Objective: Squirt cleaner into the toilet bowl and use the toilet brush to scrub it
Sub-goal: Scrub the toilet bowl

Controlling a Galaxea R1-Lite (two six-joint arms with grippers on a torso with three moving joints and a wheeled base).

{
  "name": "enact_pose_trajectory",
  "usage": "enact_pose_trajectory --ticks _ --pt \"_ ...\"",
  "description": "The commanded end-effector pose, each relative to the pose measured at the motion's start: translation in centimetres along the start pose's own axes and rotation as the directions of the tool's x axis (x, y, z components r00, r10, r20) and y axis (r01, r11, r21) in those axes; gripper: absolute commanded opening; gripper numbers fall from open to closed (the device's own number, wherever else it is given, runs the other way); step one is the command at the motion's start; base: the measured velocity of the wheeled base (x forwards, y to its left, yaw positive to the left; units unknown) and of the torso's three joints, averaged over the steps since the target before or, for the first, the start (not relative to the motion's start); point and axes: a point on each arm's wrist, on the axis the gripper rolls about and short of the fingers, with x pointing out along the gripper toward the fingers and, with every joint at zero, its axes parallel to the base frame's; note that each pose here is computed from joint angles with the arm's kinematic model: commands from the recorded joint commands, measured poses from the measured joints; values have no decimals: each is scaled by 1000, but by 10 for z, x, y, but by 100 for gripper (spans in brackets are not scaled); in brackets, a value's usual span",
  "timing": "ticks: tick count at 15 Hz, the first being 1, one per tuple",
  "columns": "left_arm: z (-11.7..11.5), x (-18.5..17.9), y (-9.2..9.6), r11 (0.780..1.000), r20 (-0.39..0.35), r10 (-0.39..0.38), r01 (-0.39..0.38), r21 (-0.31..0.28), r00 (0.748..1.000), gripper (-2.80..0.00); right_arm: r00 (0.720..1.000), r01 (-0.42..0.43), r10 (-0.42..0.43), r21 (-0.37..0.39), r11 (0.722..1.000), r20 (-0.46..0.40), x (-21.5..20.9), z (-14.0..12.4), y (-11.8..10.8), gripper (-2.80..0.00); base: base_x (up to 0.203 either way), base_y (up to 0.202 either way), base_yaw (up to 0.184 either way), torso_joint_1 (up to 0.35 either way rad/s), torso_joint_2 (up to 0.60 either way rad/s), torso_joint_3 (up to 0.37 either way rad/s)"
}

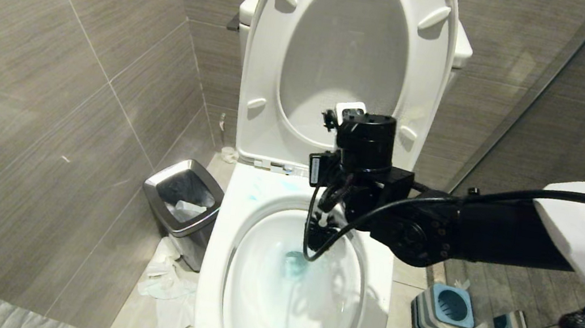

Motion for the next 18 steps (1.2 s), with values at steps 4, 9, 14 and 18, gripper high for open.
enact_pose_trajectory --ticks 4,9,14,18 --pt "0 0 0 1000 -2 0 0 1 1000 -280 998 -54 55 -49 997 21 11 -14 50 -280 0 0 0 0 0 0" --pt "0 0 0 1000 -2 0 0 1 1000 -280 991 -132 134 -63 989 26 -24 -15 89 -280 0 0 0 0 0 0" --pt "0 0 0 1000 -2 0 0 2 1000 -280 974 -226 227 -95 969 -1 -75 -16 108 -280 0 0 0 0 0 0" --pt "0 0 0 1000 -2 0 0 1 1000 -280 962 -274 271 -97 957 -42 -116 -16 93 -280 0 0 0 0 0 0"
